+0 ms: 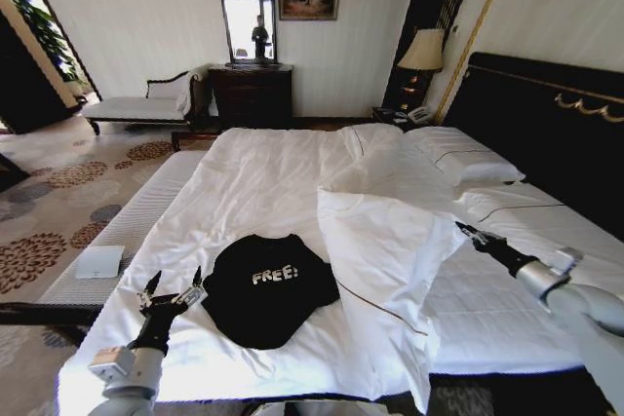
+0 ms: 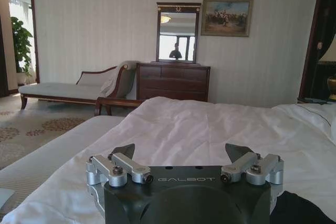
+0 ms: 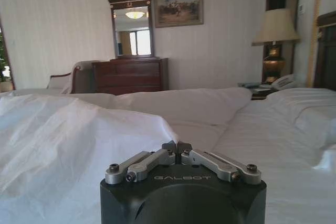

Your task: Fold the clothes on the bed.

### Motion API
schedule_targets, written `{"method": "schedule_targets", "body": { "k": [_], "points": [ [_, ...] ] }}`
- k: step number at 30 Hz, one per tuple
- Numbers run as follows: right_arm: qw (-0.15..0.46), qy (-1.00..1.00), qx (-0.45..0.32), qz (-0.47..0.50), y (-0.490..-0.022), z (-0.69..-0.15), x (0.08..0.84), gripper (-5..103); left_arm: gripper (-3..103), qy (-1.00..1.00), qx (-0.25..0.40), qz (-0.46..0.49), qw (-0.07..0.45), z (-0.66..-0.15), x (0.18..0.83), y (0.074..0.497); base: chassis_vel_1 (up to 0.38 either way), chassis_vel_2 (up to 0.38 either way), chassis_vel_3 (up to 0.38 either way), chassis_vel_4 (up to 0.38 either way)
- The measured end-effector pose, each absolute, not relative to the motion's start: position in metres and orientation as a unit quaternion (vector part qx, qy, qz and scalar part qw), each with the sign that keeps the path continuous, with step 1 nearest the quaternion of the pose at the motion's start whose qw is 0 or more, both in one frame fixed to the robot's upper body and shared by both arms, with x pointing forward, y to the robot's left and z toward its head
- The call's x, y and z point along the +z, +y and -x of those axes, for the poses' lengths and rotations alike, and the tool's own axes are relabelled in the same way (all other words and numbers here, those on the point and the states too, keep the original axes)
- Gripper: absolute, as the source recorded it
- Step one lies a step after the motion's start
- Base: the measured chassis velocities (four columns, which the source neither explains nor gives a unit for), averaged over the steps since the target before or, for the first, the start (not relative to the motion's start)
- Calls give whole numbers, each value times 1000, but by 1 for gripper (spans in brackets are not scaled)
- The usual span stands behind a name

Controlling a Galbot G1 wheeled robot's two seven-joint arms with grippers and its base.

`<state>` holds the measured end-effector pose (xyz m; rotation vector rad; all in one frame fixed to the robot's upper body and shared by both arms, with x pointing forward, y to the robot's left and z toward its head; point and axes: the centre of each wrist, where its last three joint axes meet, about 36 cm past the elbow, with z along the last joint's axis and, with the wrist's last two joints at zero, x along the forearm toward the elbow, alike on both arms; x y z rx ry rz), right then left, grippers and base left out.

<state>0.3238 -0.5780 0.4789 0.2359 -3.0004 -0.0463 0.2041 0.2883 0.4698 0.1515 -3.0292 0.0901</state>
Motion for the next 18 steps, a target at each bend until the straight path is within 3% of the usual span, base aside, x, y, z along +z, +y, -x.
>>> {"method": "schedule_targets", "body": {
  "k": [4, 18],
  "points": [
    [58, -998, -10, -15, -597, -269, 477, 0, 98, -997, 37, -48, 55, -206, 467, 290, 0, 0, 0, 0],
    [27, -988, -23, 153, -639, -165, 460, 0, 98, -996, 45, -53, 57, -208, 467, 298, 0, 0, 0, 0]
  ]
}}
